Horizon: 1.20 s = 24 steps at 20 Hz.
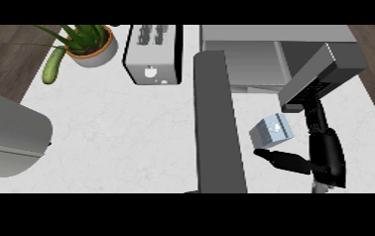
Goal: Pick up the milk, place it into the microwave and close the microwave
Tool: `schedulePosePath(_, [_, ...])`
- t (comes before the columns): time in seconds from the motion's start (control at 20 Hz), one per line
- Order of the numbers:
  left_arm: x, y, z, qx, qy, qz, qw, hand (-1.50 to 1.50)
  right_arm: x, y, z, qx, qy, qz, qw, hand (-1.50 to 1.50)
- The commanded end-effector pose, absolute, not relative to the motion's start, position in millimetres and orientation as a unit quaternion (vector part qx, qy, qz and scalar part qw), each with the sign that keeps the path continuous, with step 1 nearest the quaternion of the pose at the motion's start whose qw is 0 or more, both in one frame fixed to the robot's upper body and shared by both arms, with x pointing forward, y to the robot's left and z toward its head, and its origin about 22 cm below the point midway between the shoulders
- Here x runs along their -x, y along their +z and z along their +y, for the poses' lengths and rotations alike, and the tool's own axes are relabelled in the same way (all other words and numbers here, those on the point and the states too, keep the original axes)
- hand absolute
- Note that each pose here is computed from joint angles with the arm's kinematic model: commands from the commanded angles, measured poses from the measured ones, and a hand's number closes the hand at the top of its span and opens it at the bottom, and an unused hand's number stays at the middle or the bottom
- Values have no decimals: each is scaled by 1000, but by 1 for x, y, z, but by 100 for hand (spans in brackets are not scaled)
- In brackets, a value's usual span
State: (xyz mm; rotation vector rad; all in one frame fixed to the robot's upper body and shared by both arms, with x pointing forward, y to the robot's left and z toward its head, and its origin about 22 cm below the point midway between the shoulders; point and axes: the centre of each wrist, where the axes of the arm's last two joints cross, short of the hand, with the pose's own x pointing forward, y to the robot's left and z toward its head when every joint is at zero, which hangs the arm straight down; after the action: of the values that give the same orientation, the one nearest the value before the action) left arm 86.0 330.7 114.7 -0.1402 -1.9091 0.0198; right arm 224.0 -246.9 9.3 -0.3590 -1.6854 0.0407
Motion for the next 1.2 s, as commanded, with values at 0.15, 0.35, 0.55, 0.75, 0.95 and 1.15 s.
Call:
schedulePosePath(0.15, [-75, 122, 342, 72, 12, -832, 550, -150, -208, -45, -270, 169, 31, -718, 674, -150])
schedulePosePath(0.35, [-54, 122, 336, 79, 3, -828, 555, -150, -194, -78, -279, 173, 46, -710, 680, -150])
schedulePosePath(0.55, [-52, 130, 345, 87, -1, -830, 551, -150, -210, -86, -286, 192, 67, -703, 681, -150])
schedulePosePath(0.75, [-59, 123, 336, 78, 10, -831, 551, -150, -214, -121, -286, 171, 70, -711, 679, -150])
schedulePosePath(0.95, [-57, 130, 328, 82, 5, -831, 550, -150, -217, -136, -300, 161, 53, -717, 677, -150])
schedulePosePath(1.15, [-59, 138, 332, 89, 3, -826, 557, -150, -234, -146, -290, 153, 39, -726, 669, -150])
